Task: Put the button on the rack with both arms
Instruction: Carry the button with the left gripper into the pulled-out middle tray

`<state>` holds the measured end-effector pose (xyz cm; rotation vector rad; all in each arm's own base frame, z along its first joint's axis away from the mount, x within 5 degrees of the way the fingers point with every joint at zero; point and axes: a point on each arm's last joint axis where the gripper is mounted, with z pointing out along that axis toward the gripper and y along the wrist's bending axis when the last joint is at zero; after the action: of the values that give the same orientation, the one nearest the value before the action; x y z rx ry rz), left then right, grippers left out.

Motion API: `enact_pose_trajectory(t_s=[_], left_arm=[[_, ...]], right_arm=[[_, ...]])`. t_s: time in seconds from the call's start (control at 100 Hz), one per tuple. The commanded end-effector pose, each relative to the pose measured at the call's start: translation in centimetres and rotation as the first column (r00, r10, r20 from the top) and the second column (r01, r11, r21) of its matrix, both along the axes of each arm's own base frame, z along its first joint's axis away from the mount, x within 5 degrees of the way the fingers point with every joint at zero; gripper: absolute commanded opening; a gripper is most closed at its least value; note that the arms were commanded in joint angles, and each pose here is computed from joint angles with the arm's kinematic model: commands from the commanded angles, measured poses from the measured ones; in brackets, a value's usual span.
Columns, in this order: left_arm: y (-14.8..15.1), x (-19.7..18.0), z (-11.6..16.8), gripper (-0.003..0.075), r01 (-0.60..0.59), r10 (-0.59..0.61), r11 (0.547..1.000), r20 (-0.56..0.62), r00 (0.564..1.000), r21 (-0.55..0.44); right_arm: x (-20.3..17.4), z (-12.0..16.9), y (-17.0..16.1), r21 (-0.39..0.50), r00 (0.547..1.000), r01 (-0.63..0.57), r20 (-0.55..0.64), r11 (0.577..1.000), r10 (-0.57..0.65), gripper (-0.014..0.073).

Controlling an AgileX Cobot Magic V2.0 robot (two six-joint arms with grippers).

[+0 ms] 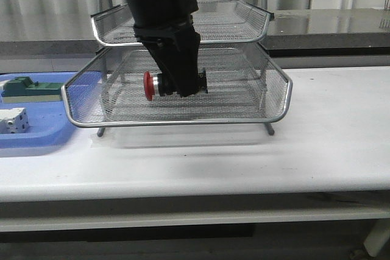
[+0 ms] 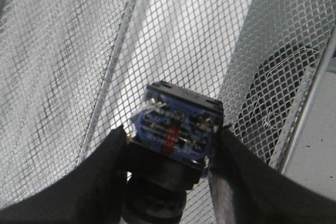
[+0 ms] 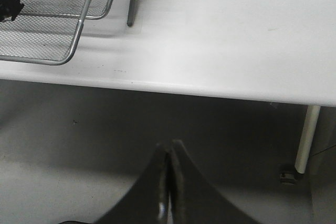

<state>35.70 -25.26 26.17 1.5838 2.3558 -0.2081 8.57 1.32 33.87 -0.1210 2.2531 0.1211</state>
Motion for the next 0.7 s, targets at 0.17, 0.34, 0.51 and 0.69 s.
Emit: enact_pose_trajectory(t_s=[0.17, 0.34, 0.51, 0.69], left_arm=[[0.02, -0.84, 3.13, 0.0183, 0.001, 0.002, 0.998, 0.049, 0.999, -0.059], [0.02, -0.85, 3.12, 0.0419, 0.002, 0.001, 0.998, 0.047, 0.999, -0.058], [0.04, -0.87, 3.11, 0.0551, 0.002, 0.001, 0.998, 0.045, 0.999, -0.056], [0.03, -0.87, 3.12, 0.0558, 0.002, 0.001, 0.998, 0.045, 0.999, -0.057]], right_arm=[[0.29, 1.09, -0.04, 0.006, 0.997, 0.007, 0.074, 1.000, -0.008, -0.0068], [0.29, 1.09, -0.04, 0.006, 0.997, 0.007, 0.074, 1.000, -0.008, -0.0068], [0.29, 1.09, -0.04, 0.006, 0.997, 0.007, 0.074, 1.000, -0.008, -0.0068], [0.29, 1.09, -0.04, 0.006, 0.997, 0.007, 0.074, 1.000, -0.008, -0.0068]])
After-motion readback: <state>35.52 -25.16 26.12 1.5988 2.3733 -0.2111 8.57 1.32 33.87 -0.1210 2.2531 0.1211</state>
